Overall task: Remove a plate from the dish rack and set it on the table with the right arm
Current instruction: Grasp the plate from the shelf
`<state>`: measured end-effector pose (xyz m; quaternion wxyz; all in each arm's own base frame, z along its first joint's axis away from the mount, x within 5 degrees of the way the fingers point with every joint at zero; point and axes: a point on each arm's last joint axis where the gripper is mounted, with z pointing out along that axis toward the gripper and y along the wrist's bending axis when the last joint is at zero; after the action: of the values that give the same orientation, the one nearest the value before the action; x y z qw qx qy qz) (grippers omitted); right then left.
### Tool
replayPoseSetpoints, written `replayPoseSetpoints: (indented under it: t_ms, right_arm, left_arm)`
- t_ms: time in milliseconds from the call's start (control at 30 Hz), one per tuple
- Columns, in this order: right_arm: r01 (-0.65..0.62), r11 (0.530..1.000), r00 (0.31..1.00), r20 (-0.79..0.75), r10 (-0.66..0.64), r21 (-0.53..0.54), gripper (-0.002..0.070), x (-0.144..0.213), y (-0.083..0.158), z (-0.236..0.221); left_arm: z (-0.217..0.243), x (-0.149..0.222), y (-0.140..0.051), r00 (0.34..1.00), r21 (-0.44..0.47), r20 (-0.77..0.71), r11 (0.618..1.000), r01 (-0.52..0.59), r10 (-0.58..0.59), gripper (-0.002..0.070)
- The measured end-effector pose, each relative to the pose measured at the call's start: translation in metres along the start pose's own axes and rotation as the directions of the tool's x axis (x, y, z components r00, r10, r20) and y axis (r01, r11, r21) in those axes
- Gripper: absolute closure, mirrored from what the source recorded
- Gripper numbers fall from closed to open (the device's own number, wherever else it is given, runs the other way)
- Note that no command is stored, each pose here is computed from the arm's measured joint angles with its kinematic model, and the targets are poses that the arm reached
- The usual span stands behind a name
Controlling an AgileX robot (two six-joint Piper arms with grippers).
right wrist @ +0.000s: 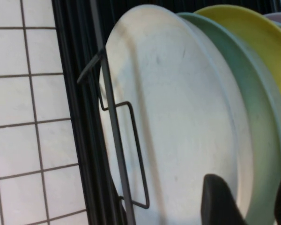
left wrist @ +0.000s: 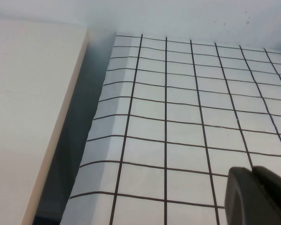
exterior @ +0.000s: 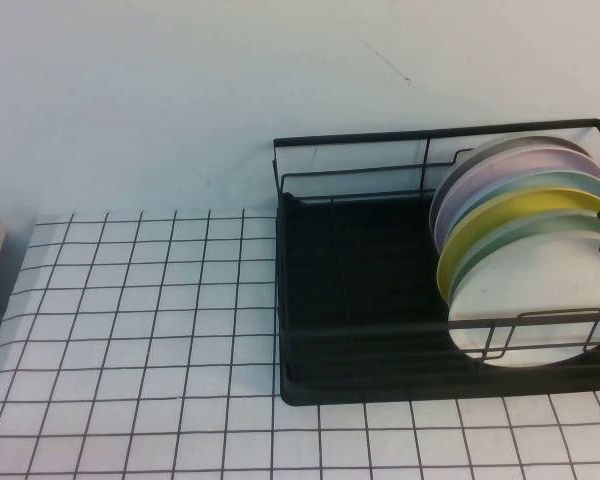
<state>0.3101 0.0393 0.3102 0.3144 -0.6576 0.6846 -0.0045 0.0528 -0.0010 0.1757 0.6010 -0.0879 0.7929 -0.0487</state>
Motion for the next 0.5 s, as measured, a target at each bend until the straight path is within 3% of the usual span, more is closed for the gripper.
replayPoseSetpoints:
  t_ms: [500]
  right_arm:
    - [-0.002, 1.0, 1.0, -0.025, 0.002, -0.011, 0.0414, 0.013, -0.008, 0.027]
  left_arm:
    - [0.0, 0.0, 0.0, 1.0, 0.0, 0.0, 1.0, 0.0, 0.0, 0.0678]
